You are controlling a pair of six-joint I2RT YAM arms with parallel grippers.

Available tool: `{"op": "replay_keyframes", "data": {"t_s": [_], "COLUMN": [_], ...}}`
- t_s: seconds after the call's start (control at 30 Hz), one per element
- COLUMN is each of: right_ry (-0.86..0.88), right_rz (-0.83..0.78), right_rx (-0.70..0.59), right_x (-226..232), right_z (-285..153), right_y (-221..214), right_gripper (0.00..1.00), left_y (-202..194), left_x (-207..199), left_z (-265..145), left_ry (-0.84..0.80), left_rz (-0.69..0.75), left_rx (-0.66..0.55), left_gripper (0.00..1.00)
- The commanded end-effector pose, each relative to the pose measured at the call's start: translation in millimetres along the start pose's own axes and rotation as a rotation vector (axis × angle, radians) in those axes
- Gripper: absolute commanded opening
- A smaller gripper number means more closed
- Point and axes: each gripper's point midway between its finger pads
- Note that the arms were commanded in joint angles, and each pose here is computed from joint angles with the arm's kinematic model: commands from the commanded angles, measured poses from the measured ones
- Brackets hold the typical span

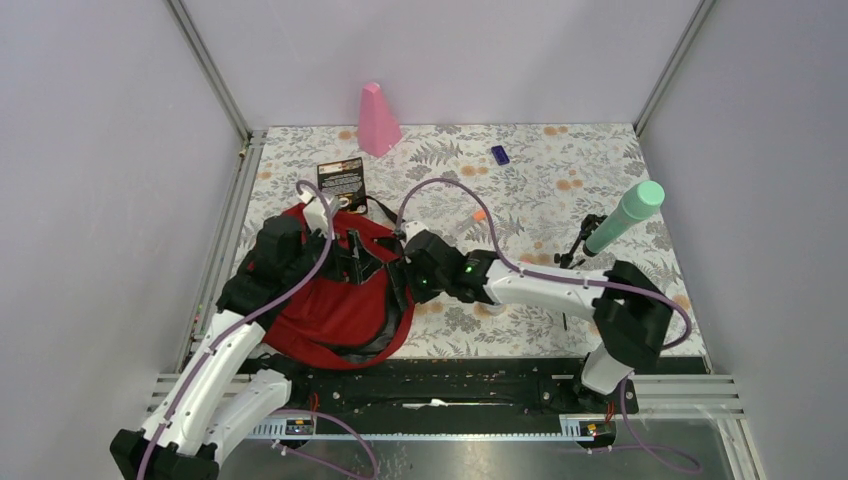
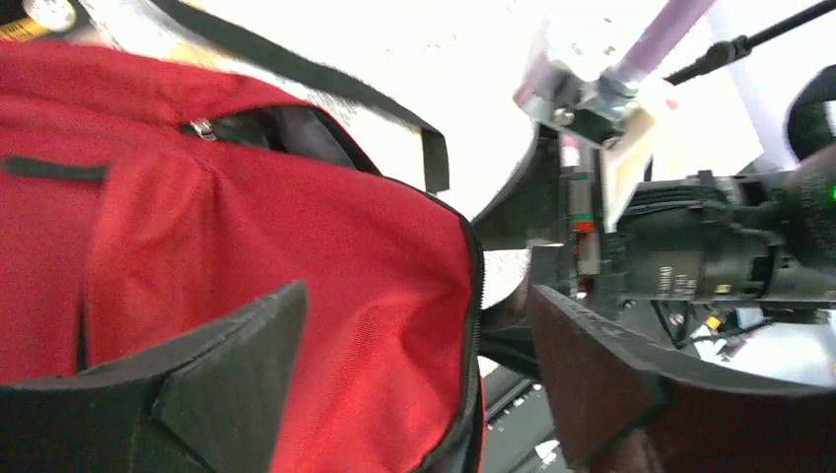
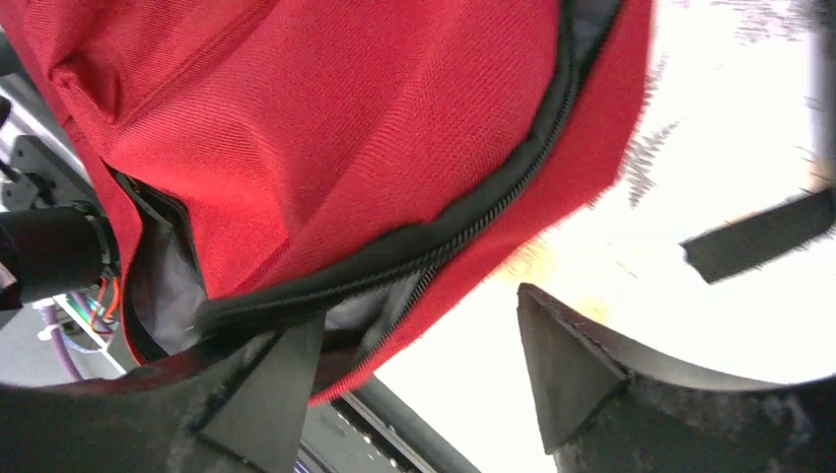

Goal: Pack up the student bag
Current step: Pick up the book from the center of the board.

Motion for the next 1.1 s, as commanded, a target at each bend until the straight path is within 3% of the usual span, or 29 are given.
{"op": "replay_keyframes", "data": {"t_s": [0.0,0.07,0.2,0.43,0.73,1.07], "right_ry": [-0.15,-0.202,-0.229,-0.207,-0.188,-0.081], "right_rz": [-0.014,-0.02,-0.041,-0.084,-0.023,0.208], "right_rx": [-0.052,-0.038,-0.067,-0.106,-0.18,-0.258], "right_x": [-23.7,-33.5,-41.2,-43.1,-55.0,-82.8], "right_z": [-44.6,-60.0,-81.9,-83.5,-25.1,58.7], "right_y": [26.4,25.5,33.6,94.1,172.0,227.1], "right_gripper": [0.8,0.83,0.91,0.93,0.91,0.86], "left_y": [69.2,93.9,118.9,148.6,189.8,242.5], "left_x": [-26.9,-33.3,-27.6,7.6,80.6,181.8], "left_z": [-25.2,-33.0,-23.8,5.7,41.4,73.1], "left_ry": [-0.015,0.012,0.088,0.211,0.305,0.435], "left_rz": [0.061,0.081,0.098,0.05,-0.116,-0.27], "left_rx": [-0.262,-0.313,-0.304,-0.289,-0.33,-0.389], "left_gripper": [0.91,0.96,0.98,0.99,0.99,0.97]}}
Point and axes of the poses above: each gripper's point midway between its finger pads, its own z axis out along the fingers, its own x axis along the line the jaws close on, y = z × x, and after that the axes turned 10 degrees about -z, right-handed
